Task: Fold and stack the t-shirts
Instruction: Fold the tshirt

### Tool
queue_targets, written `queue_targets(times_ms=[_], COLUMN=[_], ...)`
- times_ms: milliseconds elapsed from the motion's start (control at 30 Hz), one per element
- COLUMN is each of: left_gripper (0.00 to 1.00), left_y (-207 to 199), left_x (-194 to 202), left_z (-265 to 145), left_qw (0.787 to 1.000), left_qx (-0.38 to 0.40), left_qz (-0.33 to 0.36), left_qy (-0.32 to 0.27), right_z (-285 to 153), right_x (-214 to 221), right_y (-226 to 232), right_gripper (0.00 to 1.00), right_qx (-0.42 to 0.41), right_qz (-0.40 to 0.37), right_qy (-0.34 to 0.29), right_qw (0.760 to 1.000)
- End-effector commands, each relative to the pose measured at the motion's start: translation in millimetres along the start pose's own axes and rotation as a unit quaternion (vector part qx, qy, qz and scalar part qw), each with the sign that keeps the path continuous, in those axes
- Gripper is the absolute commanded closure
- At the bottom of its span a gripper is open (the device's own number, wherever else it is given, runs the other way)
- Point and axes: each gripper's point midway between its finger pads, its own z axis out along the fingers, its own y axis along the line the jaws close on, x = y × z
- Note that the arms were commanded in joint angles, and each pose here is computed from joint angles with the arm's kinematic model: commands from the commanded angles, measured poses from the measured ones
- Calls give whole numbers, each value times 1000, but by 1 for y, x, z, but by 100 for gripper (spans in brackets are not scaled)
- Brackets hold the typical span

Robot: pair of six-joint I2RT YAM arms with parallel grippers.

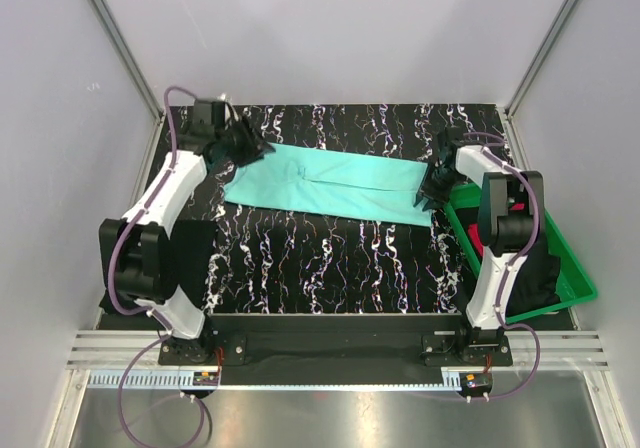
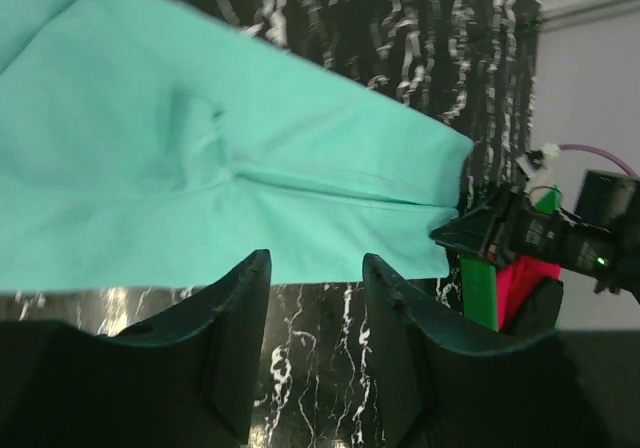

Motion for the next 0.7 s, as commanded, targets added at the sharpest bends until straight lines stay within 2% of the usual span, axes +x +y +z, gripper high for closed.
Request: queue_targets(times_ms=[0, 67, 200, 367, 433, 500, 600, 667], left_gripper=[54, 54, 53, 55, 63, 65, 64, 56], left_y=[98, 118, 137, 158, 149, 132, 110, 110], left_x=[65, 83, 90, 66, 55, 46, 52, 61], left_z=[9, 8, 21, 52, 57, 42, 13, 5], left_qw=[981, 972, 964, 959, 964, 969, 975, 976], left_qx=[-150, -178, -210, -245, -231, -212, -180, -175], left_qz=[-98, -128, -140, -123, -115, -115, -129, -129], left_qy=[68, 80, 88, 72, 66, 49, 32, 32], right_z=[5, 6, 3, -6, -8, -9, -10, -9], right_x=[20, 29, 46, 71, 78, 84, 88, 91], right_y=[-13, -14, -9, -7, -8, -11, -14, -12], right_gripper=[62, 61, 61, 61, 60, 60, 60, 60], right_qx=[12, 9, 6, 7, 7, 8, 11, 9], right_qz=[-17, -25, -37, -56, -58, -61, -63, -65], right_qy=[15, 19, 26, 32, 36, 39, 41, 44], right_qw=[1000, 999, 999, 998, 998, 997, 997, 997])
